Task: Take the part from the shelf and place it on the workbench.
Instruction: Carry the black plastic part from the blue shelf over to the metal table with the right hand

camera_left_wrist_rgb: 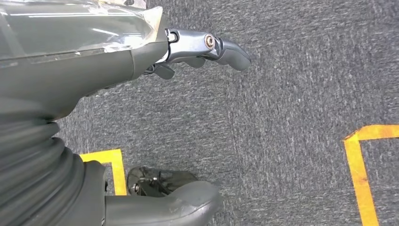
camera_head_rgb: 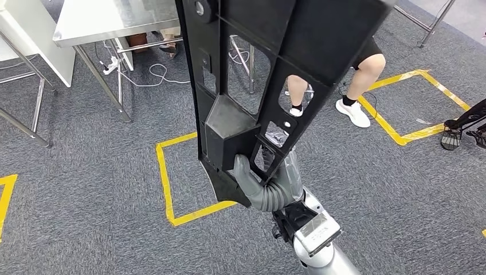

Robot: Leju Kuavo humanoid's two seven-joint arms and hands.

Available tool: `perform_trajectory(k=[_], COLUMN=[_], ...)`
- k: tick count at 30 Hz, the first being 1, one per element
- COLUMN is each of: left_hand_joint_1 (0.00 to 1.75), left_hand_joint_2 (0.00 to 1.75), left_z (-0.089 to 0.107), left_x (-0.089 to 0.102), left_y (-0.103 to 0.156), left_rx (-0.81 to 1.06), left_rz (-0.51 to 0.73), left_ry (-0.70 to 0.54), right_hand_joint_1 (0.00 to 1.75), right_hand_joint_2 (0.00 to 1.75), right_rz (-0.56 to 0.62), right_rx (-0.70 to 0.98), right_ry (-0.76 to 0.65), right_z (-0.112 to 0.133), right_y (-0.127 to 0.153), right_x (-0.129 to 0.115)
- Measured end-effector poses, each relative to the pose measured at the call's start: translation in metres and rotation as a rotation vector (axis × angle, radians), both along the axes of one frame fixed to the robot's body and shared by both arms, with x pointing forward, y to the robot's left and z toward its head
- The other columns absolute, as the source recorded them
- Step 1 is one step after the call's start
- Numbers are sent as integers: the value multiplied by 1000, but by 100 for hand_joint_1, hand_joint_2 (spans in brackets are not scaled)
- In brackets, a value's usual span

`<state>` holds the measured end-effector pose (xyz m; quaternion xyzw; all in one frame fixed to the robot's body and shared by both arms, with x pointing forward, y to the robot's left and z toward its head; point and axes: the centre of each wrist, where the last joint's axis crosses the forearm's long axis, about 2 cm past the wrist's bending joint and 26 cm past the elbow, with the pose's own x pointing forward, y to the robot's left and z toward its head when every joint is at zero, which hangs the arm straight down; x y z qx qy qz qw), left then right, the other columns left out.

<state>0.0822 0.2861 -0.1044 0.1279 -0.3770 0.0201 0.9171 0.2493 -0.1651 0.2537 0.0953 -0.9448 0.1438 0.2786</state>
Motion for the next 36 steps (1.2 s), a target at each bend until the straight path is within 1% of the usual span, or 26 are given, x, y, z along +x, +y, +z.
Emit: perform_trajectory(k=[9, 18, 26, 32, 36], left_hand_joint_1=[0, 0, 0, 0, 0], left_hand_joint_2=[175, 175, 175, 175, 175], left_z=[0, 0, 1, -1, -1], left_x=[1, 1, 2, -4, -4], left_y=[5, 0, 2, 3, 5], left_rx=[16, 13, 19, 16, 14], left_rz=[11, 12, 26, 21, 12], left_ry=[-2, -3, -11, -4, -5], right_hand_joint_1=[175, 175, 175, 175, 175], right_hand_joint_2=[175, 175, 175, 175, 175], right_rz=[1, -2, 6, 14, 16], right_rx=[1, -9, -10, -13, -11], right_ry=[4, 12, 15, 23, 23], right_z=[1, 0, 0, -1, -2], right_y=[2, 1, 3, 2, 2], right_x=[1, 0, 0, 1, 1])
